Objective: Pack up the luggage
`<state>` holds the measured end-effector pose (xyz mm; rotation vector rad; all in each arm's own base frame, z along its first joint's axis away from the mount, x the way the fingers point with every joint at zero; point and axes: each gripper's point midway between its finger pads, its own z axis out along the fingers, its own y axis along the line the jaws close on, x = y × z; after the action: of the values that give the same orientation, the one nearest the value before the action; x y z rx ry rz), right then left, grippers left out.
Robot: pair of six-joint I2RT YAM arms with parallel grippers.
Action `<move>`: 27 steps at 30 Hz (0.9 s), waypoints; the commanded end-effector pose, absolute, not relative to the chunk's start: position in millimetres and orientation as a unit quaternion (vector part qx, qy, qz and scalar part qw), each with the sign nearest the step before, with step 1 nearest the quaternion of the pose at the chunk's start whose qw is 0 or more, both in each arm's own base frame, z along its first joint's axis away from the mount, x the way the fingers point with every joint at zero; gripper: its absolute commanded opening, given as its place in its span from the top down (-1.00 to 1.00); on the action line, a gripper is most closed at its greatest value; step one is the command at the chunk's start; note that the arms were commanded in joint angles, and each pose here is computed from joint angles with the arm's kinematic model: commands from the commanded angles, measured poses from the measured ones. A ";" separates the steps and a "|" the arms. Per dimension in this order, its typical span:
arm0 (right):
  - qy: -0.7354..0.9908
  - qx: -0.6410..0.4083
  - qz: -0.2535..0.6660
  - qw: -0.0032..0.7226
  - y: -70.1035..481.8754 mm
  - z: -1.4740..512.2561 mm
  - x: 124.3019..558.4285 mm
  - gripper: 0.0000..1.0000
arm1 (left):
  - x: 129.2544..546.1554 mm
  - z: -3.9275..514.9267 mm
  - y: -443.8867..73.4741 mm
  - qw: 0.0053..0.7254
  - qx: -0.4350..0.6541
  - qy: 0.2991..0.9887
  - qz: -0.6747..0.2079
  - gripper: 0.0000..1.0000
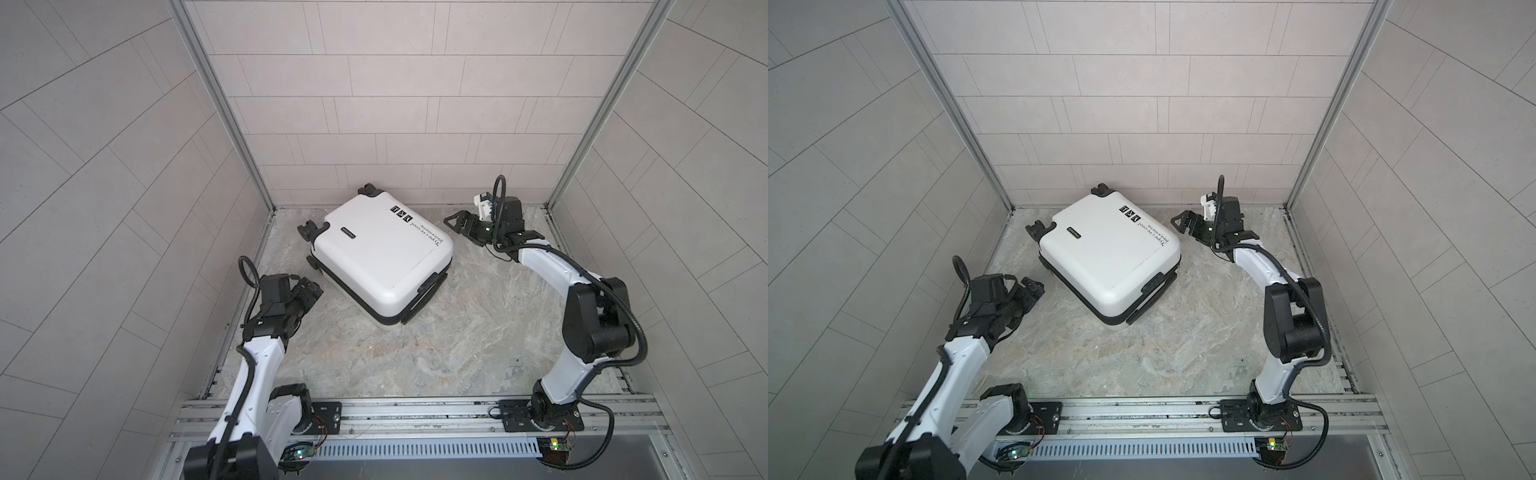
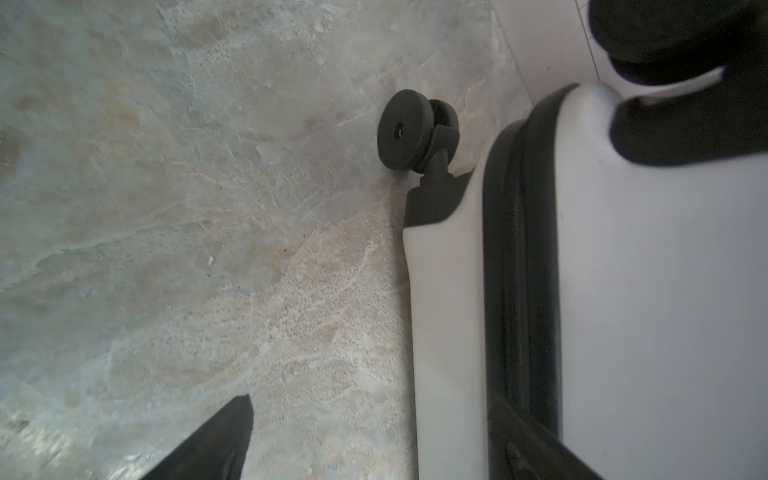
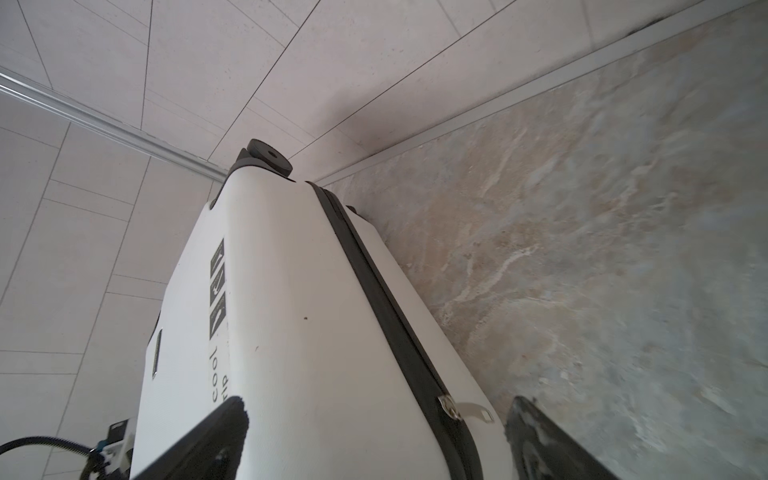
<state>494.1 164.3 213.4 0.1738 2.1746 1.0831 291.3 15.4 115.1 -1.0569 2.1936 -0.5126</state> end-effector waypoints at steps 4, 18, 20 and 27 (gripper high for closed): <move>0.806 0.030 0.482 0.344 191.8 228.9 513.7 -0.99 | 364.1 133.4 10.8 0.333 -0.377 0.826 -0.253 -0.89; 0.817 0.005 0.483 0.314 226.6 197.5 458.1 -0.99 | 437.0 104.7 -15.0 0.279 -0.335 0.862 -0.260 -0.85; 0.817 0.004 0.484 0.314 231.7 195.0 445.0 -0.99 | 443.0 102.3 -19.7 0.272 -0.325 0.868 -0.259 -0.85; 0.819 -0.018 0.481 0.314 254.7 196.6 396.3 -0.99 | 460.4 101.4 -44.7 0.250 -0.276 0.895 -0.247 -0.85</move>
<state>439.2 216.9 203.8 0.0669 2.0881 1.1695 466.3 -2.0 107.8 -0.8978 2.3088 -0.5923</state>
